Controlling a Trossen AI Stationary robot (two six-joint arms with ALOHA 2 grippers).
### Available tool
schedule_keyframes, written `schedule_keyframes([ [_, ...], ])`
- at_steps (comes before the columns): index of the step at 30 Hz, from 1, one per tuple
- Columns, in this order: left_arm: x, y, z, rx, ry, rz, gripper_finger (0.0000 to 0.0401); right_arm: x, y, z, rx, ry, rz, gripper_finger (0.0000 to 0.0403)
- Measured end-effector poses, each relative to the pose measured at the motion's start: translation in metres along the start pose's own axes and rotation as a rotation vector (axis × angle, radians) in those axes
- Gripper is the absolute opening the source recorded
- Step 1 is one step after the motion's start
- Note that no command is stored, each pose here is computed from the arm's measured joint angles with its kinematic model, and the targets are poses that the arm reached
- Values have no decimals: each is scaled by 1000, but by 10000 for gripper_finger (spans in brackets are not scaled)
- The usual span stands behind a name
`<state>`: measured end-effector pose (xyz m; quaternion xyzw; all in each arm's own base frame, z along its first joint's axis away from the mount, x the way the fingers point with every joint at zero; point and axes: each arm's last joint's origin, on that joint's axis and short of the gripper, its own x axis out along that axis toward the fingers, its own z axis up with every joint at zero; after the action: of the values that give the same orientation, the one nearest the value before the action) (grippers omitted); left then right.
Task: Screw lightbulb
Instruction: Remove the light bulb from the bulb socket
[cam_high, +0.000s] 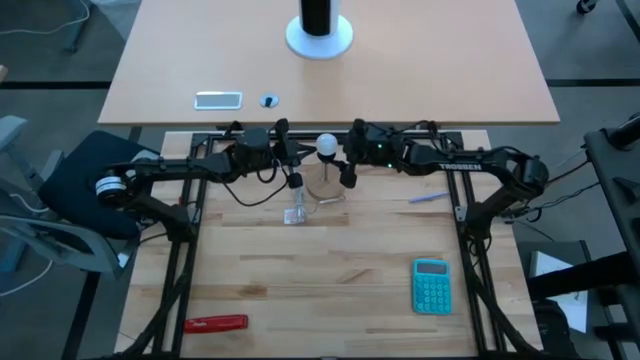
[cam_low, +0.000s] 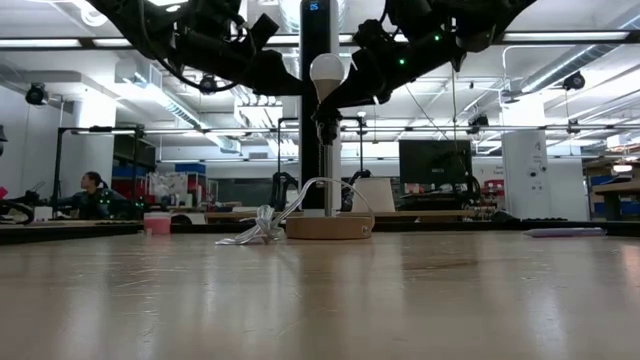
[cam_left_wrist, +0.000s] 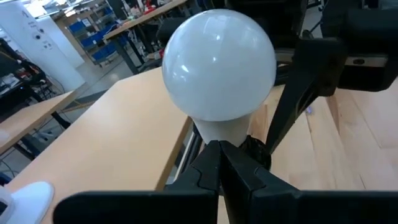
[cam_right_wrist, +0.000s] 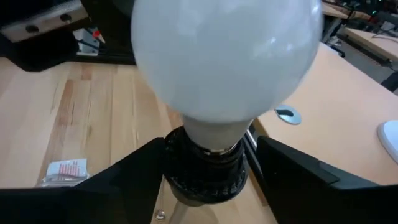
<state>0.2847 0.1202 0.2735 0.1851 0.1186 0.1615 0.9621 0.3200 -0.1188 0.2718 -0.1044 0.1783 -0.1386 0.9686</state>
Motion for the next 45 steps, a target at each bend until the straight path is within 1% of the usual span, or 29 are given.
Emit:
schedule_keyframes([
  [7,0,0,0,0,-1,-1,0,-1,1,3,2,-23,-2,239],
  [14,1,-1,-1,0,2,-4,0,-1,-1,8,1,-67,-15,247],
  [17,4,-2,-4,0,12,-11,0,-2,-1,10,1,-85,-20,243],
  [22,10,-4,-8,-1,15,-12,0,-2,-1,11,-13,-99,-22,223],
  [34,10,-3,-7,-4,-2,-2,0,-2,-1,12,-34,-101,-23,146],
  [37,10,-3,-7,-4,-1,0,0,-2,-1,12,-34,-102,-23,140],
  [45,10,-3,-7,-8,-3,0,0,-4,-1,15,-35,-117,-28,139],
])
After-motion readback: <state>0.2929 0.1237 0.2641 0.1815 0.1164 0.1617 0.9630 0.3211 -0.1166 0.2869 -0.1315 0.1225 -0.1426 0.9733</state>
